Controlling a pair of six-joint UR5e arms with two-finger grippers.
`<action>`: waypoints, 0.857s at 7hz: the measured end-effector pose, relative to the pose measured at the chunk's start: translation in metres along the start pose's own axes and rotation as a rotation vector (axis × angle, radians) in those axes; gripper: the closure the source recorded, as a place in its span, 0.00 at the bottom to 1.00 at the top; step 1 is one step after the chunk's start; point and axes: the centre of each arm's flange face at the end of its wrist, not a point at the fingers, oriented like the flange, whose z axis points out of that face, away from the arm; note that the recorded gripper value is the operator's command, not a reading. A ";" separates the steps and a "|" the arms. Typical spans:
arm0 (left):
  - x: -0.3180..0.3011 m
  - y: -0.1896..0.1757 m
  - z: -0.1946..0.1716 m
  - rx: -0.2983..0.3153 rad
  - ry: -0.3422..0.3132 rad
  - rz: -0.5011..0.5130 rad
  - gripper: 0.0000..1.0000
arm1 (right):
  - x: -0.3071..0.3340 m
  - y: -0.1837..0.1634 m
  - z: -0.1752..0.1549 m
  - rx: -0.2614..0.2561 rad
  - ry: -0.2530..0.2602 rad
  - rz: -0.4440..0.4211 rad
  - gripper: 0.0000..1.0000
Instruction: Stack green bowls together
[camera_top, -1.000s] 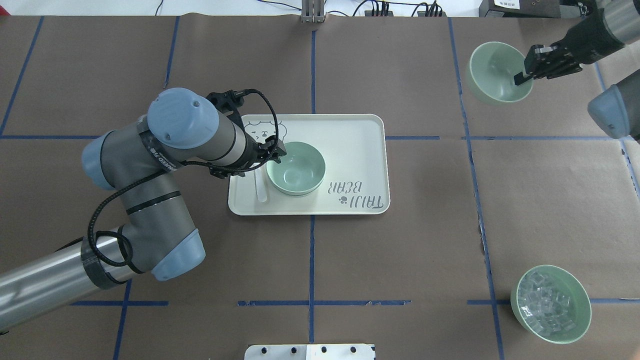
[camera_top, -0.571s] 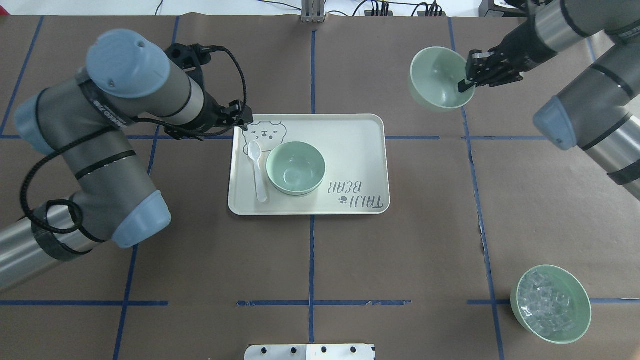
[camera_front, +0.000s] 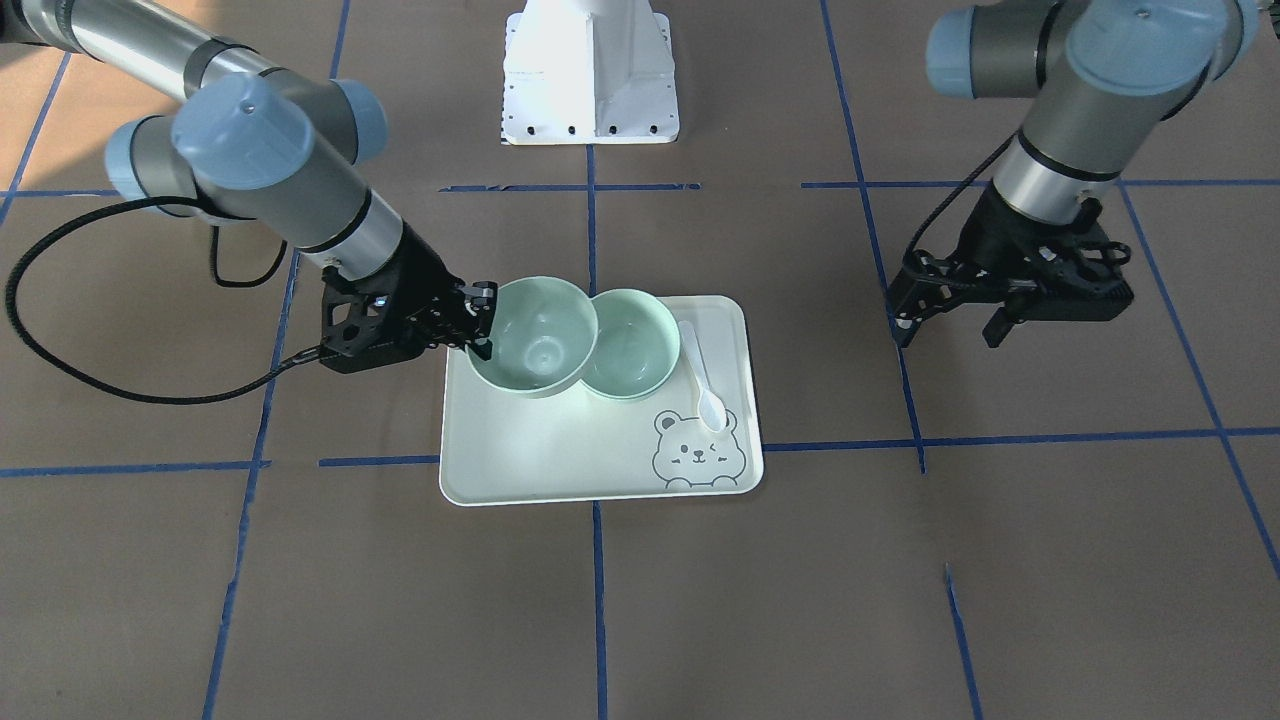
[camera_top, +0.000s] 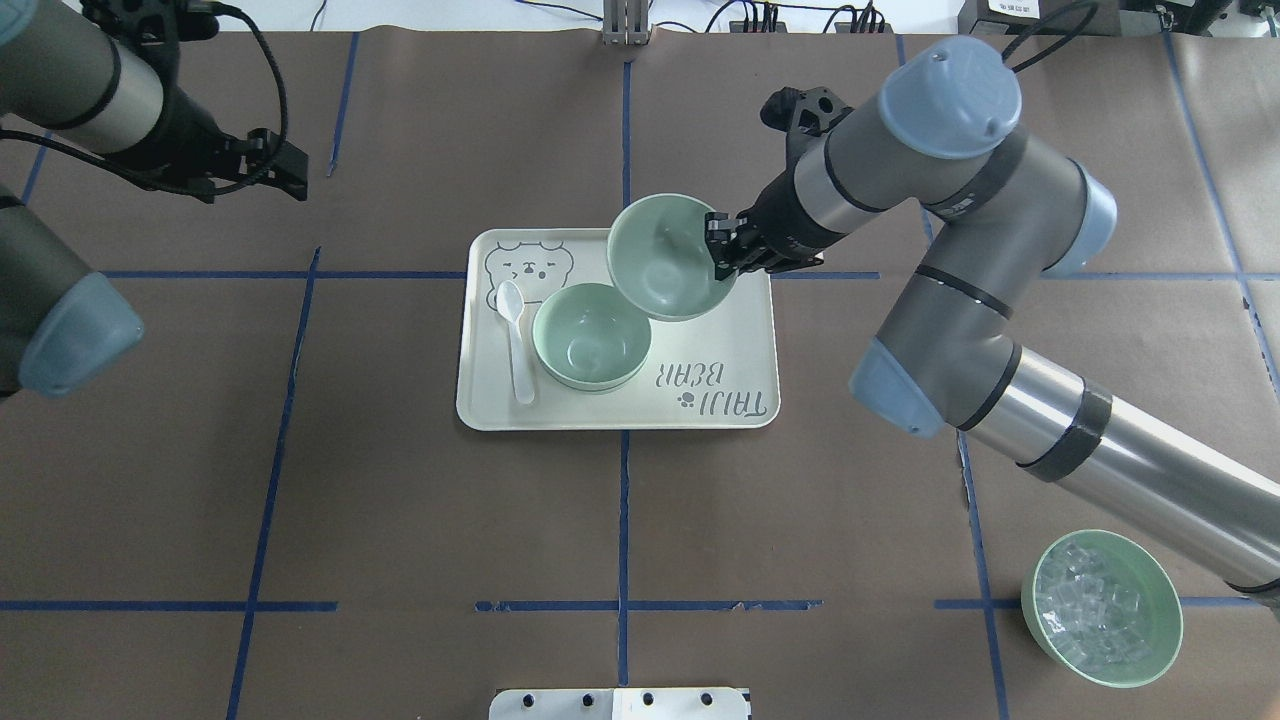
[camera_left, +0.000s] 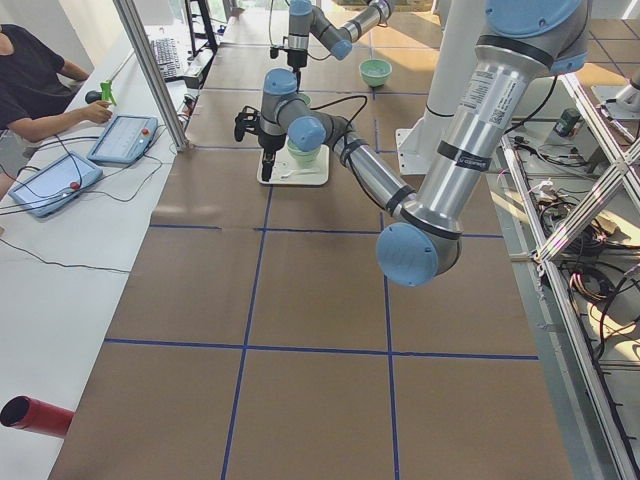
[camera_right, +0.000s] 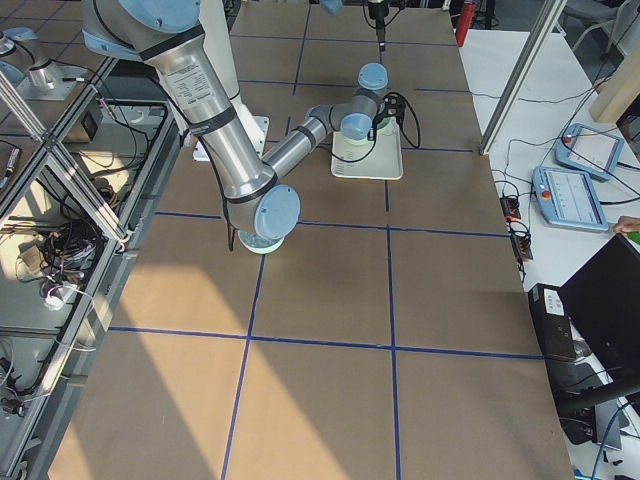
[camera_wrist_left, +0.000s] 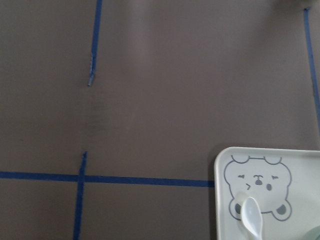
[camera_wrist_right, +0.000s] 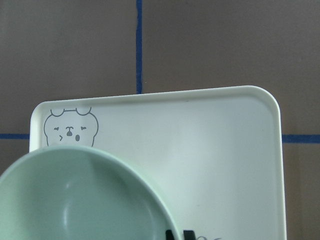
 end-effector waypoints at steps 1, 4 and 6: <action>-0.026 -0.005 -0.005 -0.001 -0.012 0.024 0.00 | -0.023 0.010 0.011 -0.006 0.019 -0.003 1.00; -0.073 -0.012 -0.013 -0.008 -0.029 0.055 0.00 | -0.055 0.018 0.040 -0.004 0.058 -0.012 1.00; -0.084 -0.013 -0.015 -0.012 -0.031 0.071 0.00 | -0.059 0.025 0.048 -0.015 0.063 -0.017 1.00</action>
